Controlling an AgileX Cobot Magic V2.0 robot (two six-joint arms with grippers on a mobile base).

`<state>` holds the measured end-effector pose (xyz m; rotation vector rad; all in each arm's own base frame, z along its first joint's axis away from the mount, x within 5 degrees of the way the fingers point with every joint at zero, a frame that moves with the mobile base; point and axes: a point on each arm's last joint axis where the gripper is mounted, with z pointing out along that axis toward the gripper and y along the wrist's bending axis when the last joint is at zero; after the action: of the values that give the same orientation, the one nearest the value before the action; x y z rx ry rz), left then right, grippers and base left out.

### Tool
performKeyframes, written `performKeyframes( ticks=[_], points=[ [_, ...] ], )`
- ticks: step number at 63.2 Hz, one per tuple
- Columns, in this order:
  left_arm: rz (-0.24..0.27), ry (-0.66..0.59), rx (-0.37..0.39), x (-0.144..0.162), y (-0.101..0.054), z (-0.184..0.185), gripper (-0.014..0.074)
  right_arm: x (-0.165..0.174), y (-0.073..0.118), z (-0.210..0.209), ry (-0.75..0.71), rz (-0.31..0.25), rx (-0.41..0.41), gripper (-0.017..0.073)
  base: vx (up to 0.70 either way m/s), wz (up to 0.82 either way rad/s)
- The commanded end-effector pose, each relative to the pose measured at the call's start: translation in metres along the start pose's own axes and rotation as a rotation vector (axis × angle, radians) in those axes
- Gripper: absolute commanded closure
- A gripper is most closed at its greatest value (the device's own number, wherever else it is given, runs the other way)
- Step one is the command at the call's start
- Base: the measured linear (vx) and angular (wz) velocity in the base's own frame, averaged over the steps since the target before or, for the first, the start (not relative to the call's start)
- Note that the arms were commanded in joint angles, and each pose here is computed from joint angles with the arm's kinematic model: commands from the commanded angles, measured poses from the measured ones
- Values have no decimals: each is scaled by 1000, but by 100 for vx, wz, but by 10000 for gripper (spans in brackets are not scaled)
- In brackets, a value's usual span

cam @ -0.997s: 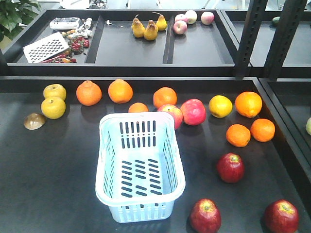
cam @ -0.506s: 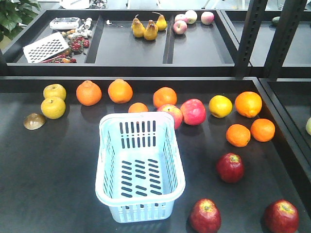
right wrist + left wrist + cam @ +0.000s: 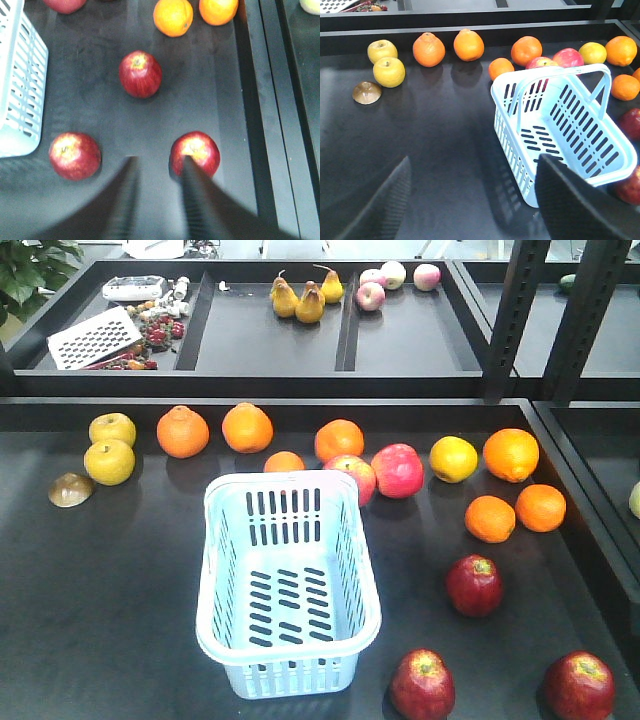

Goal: Pick three apples into basket with both arms

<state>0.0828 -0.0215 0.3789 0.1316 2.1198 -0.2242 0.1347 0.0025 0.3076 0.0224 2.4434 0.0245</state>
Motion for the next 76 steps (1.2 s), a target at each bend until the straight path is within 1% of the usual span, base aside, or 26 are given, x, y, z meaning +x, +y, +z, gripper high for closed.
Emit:
performKeyframes(
  ticks=[1,7,11,13,14,19,24,28,31,38,42,52,59,62,66,76],
  points=[
    [-8,-75,11,-10,-1,-3,92,-11,-1,-6,-60,-6,3,85,0,0],
    [-8,-75,11,-10,-1,-3,92,-10,-1,-6,-53,-6,3,-84,0,0],
    [-8,-75,11,-10,-1,-3,92,-10,0,-3,-33,-10,0,-152,0,0],
    [-8,-75,11,-10,-1,-3,92,-11,0,1,-16,-25,-3,-171,0,0],
    [-8,-75,11,-10,-1,-3,92,-11,0,3,-3,-23,-5,-170,0,0],
    [-8,-75,11,-10,-1,-3,92,-13,4,15,53,-47,-44,-166,0,0],
    [-8,-75,11,-10,-1,-3,92,-17,12,29,95,-85,-126,-157,0,0],
    [-8,-75,11,-10,-1,-3,92,-20,20,43,125,-143,-186,-151,0,0],
    [-8,-75,11,-10,-1,-3,92,-20,29,53,154,-197,-223,-148,0,0],
    [-8,-75,11,-10,-1,-3,92,-18,46,79,229,-305,-243,-147,0,0],
    [-8,-75,11,-10,-1,-3,92,-17,57,94,262,-353,-252,-146,0,0],
    [-8,-75,11,-10,-1,-3,92,-7,85,128,334,-447,-294,-143,0,0],
    [-8,-75,11,-10,-1,-3,92,1,100,147,355,-508,-313,-139,0,0],
    [-8,-75,11,-10,-1,-3,92,3,106,155,357,-527,-318,-137,0,0],
    [-8,-75,11,-10,-1,-3,92,7,111,164,362,-535,-321,-134,0,0],
    [-8,-75,11,-10,-1,-3,92,13,120,186,359,-538,-318,-130,0,0]
  ],
)
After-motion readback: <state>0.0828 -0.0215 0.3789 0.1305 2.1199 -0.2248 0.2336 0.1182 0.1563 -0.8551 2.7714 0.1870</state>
